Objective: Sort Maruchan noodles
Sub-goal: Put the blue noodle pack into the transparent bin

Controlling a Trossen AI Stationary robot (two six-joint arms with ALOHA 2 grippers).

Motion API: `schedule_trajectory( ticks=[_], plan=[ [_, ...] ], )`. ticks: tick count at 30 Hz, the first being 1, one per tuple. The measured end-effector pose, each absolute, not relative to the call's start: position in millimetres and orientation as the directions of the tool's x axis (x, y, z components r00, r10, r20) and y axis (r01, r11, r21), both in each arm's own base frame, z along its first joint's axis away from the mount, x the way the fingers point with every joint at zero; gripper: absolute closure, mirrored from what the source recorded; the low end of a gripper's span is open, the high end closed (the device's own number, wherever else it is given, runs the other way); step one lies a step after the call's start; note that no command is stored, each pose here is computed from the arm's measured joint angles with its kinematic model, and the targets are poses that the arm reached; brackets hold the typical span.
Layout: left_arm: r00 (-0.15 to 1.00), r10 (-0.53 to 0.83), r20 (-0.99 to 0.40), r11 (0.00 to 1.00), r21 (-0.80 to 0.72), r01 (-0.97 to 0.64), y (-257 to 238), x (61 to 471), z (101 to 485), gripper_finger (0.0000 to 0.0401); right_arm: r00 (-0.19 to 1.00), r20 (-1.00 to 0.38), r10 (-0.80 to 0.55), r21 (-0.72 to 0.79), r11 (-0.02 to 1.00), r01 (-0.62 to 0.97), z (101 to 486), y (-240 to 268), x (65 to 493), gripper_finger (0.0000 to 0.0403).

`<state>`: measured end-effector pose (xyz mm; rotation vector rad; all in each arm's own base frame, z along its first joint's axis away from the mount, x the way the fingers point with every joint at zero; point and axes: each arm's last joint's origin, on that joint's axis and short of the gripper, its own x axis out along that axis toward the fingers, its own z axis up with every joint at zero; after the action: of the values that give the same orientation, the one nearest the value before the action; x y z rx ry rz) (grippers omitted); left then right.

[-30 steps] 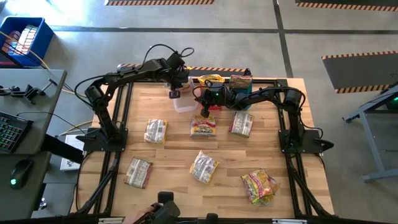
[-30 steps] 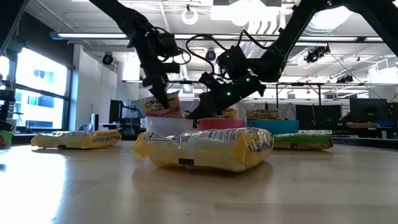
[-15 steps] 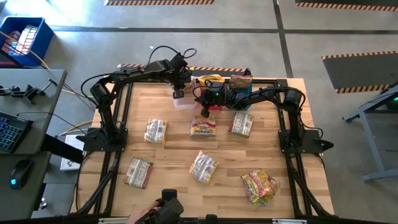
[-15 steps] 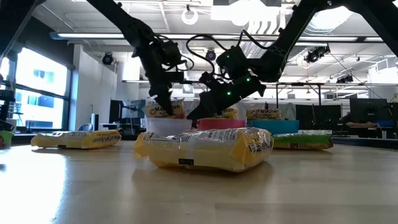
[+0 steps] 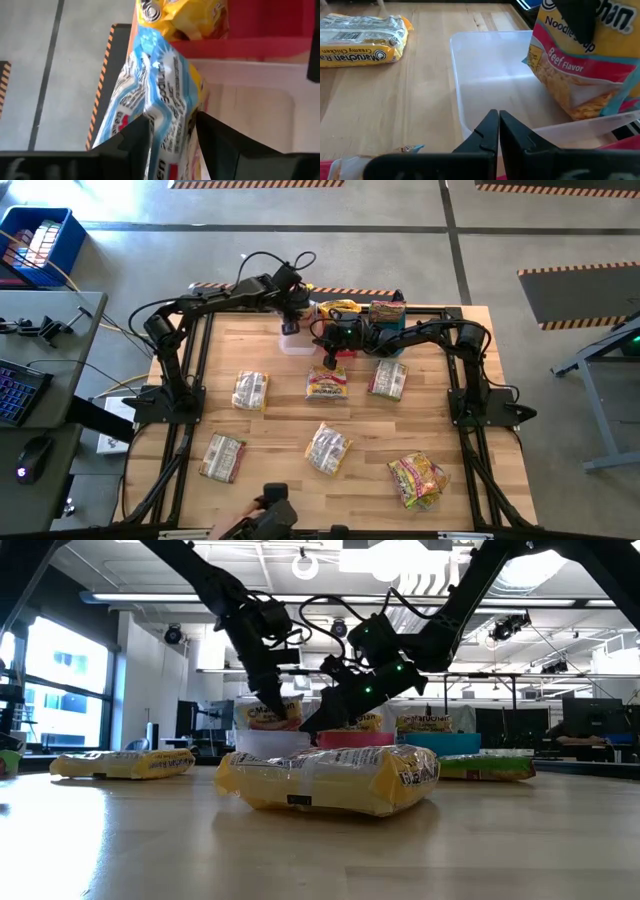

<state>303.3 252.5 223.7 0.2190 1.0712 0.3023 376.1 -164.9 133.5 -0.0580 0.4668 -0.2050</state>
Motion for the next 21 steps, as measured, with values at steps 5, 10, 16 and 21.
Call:
schedule_trajectory(
  ticks=[5,10,16,21],
  plan=[
    [0.456,0.323,-0.829,0.946,0.301,-0.122,252,307,219,0.0265,0.875,-0.437,-0.206,-0.095,0.978,0.183,134,-165,376,0.0403],
    [0.474,0.306,-0.826,0.951,0.287,-0.114,252,308,217,0.0266,0.877,-0.436,-0.203,-0.09,0.979,0.183,134,-165,376,0.0403],
    [0.487,0.306,-0.818,0.951,0.288,-0.114,254,311,214,0.0272,0.877,-0.435,-0.204,-0.09,0.979,0.183,134,-165,376,0.0403],
    [0.472,0.307,-0.827,0.951,0.278,-0.133,259,315,200,0.0268,0.877,-0.435,-0.204,-0.09,0.979,0.183,134,-165,376,0.0403]
  ],
)
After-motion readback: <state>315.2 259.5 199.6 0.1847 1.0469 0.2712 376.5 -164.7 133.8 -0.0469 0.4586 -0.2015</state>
